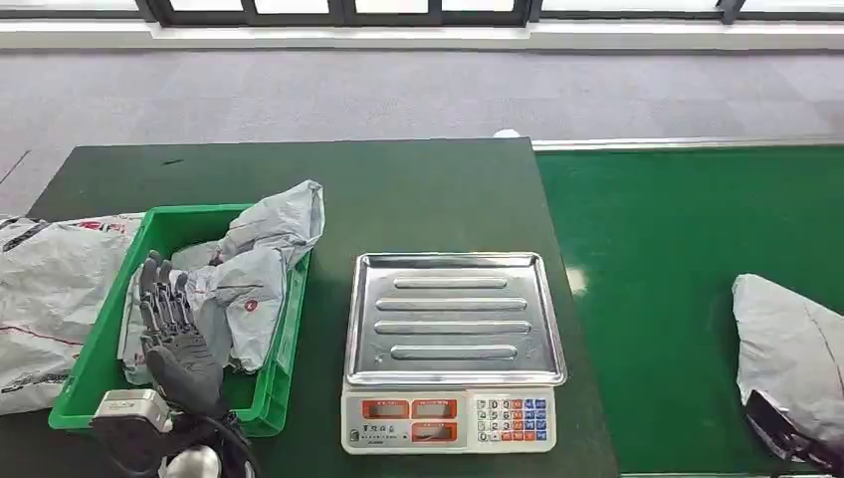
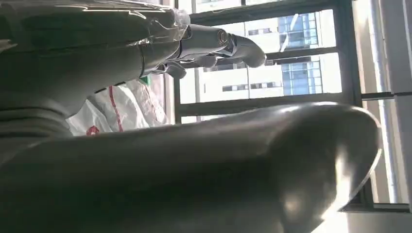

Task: Moved the parcel from conveyor to table for the left to box.

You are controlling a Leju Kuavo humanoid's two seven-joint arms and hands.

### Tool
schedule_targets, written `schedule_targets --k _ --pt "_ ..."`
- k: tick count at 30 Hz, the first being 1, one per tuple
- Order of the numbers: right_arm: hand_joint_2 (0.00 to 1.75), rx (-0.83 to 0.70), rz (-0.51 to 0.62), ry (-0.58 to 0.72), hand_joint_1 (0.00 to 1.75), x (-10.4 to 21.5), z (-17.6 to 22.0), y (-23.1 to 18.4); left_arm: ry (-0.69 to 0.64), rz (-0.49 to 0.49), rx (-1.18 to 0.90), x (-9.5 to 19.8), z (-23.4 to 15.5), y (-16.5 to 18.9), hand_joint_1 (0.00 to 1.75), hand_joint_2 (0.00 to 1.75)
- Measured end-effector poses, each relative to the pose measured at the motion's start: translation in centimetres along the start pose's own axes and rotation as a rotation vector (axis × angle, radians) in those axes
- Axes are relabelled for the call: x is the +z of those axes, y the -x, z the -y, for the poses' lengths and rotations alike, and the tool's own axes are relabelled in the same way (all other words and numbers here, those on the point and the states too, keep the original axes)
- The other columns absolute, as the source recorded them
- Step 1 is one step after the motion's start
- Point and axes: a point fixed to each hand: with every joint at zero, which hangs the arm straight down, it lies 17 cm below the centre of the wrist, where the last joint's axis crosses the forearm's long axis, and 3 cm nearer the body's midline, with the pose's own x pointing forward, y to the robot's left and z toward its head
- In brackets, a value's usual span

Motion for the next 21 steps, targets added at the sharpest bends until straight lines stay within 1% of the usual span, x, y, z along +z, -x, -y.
schedule_targets --k 6,13,16,17,18,21 --pt "1.75 0.01 -0.06 -0.092 0.0 -1.2 -2.3 2.3 0.002 -0.011 -0.024 0.3 0.1 0.5 0.0 0.0" --pt "1.75 -0.004 -0.082 -0.135 0.0 -1.6 -3.3 2.4 0.002 -0.024 -0.029 0.6 0.1 1.0 0.0 0.0" --pt "1.75 -0.024 -0.076 -0.119 0.0 -1.9 -3.0 1.8 -0.002 -0.027 -0.034 0.6 0.1 1.1 0.0 0.0" --pt "1.75 -0.037 -0.073 -0.118 1.22 -2.0 -2.8 1.3 -0.002 -0.029 -0.036 0.7 0.0 1.2 0.0 0.0" --pt "1.75 -0.051 -0.058 -0.127 1.75 -2.0 -3.0 0.4 0.0 -0.03 -0.04 0.7 0.1 1.3 0.0 0.0" --pt "1.75 -0.089 0.011 -0.186 1.75 -1.6 -4.1 -2.7 0.002 -0.037 -0.046 0.7 0.2 1.7 0.0 0.0"
